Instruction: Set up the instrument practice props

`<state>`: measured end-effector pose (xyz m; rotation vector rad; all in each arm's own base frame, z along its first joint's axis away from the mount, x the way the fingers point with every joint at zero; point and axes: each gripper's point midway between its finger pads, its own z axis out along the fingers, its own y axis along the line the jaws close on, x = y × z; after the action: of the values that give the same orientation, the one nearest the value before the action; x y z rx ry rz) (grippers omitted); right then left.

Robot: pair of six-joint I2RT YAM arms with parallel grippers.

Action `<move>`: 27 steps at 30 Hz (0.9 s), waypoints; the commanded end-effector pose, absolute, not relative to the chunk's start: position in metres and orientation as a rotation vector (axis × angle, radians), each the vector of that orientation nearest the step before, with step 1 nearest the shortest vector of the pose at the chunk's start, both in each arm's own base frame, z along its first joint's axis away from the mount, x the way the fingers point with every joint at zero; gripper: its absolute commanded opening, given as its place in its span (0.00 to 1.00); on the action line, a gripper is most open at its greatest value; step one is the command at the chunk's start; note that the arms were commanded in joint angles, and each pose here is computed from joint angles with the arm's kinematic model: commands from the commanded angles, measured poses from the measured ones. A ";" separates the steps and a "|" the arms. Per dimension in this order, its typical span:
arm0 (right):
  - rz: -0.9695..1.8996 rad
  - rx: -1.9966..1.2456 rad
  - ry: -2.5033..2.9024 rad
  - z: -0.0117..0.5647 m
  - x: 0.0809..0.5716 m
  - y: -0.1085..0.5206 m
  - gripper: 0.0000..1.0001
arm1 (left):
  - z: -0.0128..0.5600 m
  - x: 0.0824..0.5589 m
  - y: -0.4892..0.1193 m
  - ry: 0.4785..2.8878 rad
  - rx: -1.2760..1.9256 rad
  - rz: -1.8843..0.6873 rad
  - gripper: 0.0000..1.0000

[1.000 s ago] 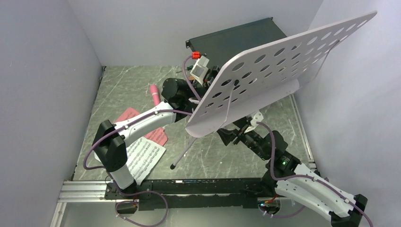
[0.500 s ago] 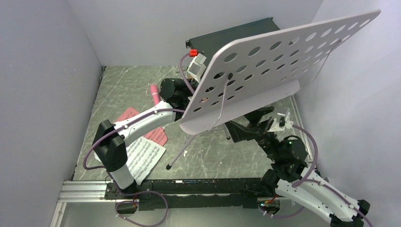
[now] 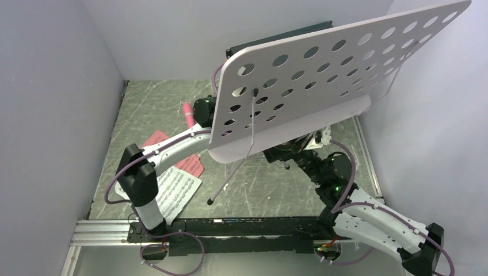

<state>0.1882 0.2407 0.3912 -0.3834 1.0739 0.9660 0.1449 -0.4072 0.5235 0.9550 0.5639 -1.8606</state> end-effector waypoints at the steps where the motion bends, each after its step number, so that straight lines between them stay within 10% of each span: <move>1: 0.916 -0.338 0.980 0.427 0.188 0.228 0.79 | 0.606 0.120 -0.353 0.232 0.768 -1.848 0.00; 27: 0.647 -0.465 1.314 0.303 0.212 0.253 0.50 | 0.615 0.110 -0.339 0.180 0.768 -1.857 0.00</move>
<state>0.2055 0.2632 0.3159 -0.4892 1.2749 0.7147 0.1538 -0.4157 0.5126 0.9156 0.5957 -1.9317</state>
